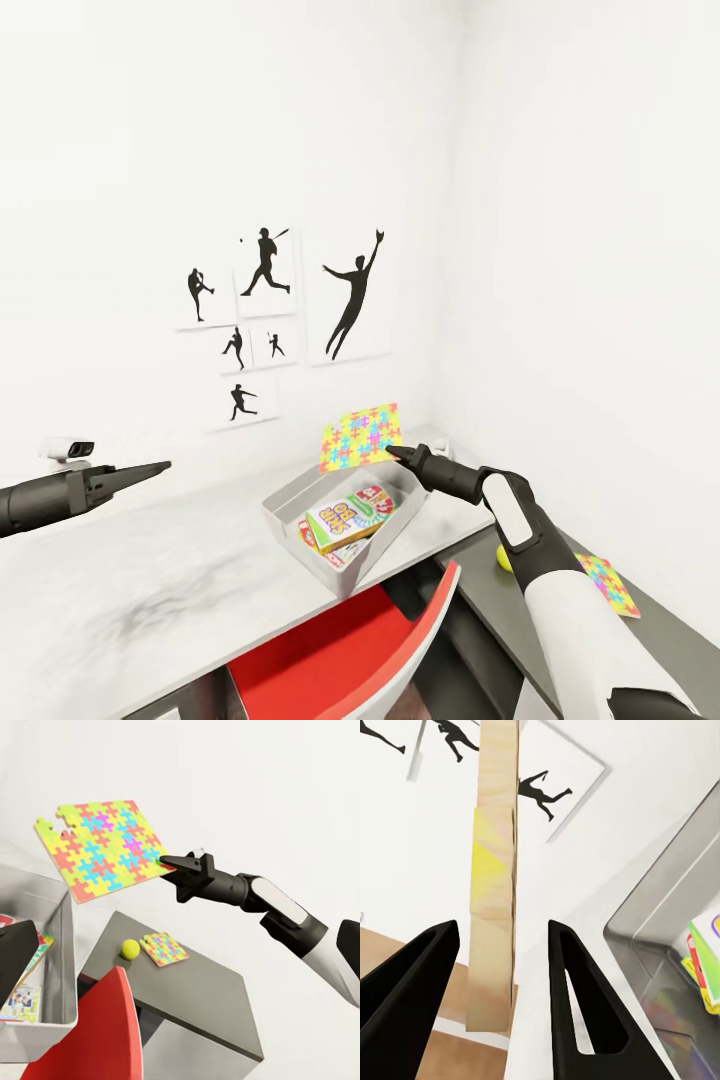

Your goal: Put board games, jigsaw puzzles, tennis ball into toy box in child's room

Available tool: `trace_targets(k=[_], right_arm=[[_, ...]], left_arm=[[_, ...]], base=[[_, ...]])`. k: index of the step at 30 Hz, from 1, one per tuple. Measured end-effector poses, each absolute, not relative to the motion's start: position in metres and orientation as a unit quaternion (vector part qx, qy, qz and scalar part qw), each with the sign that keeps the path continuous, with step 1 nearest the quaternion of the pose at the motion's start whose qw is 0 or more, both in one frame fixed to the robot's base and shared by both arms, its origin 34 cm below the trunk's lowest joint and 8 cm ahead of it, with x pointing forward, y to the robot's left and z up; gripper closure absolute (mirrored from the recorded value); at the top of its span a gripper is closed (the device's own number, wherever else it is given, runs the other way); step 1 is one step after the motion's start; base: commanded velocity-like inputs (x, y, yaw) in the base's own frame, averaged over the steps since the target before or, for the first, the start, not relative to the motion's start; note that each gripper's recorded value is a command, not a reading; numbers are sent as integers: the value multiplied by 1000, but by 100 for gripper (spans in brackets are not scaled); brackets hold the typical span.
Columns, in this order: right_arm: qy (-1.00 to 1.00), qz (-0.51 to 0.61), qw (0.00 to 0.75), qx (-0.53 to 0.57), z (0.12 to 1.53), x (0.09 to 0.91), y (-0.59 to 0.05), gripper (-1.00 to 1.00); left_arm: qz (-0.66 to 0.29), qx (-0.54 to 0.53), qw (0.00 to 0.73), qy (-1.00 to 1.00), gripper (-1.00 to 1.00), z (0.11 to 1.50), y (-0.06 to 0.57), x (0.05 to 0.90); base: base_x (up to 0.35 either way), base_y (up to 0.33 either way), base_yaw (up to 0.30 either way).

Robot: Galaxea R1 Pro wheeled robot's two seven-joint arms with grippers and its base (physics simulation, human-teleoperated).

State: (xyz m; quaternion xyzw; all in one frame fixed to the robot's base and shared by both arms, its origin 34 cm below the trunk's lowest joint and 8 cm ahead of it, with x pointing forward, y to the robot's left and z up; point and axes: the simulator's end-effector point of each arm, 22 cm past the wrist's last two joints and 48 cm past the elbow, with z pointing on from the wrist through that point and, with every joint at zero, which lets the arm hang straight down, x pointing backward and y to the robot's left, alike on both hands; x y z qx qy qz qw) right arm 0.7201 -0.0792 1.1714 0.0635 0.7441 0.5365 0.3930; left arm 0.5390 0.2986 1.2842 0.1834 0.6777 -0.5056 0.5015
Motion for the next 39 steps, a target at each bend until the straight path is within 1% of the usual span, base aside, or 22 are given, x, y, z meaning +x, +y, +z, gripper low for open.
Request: trace_targets(k=[5, 12, 18, 24, 30, 39], right_arm=[[746, 538, 388, 62, 1173, 720, -80, 100], [769, 539, 340, 43, 1183, 714, -75, 100], [805, 504, 309, 51, 1184, 729, -88, 100], [812, 495, 305, 55, 1188, 737, -92, 100], [831, 471, 295, 25, 1177, 730, -80, 100], [836, 466, 290, 19, 1172, 728, -77, 100]], left_arm=[[-505, 182, 502, 678, -100, 1284, 300, 539], [-505, 182, 503, 678, -100, 1284, 300, 539], [-505, 182, 503, 678, -100, 1284, 300, 539], [-505, 182, 503, 678, -100, 1284, 300, 539], [-505, 181, 502, 678, -100, 1284, 300, 540], [-506, 181, 502, 678, -100, 1284, 300, 540]], base=[[0, 0, 0], [0, 0, 0], [0, 0, 0], [0, 0, 0], [0, 0, 0], [0, 0, 0]])
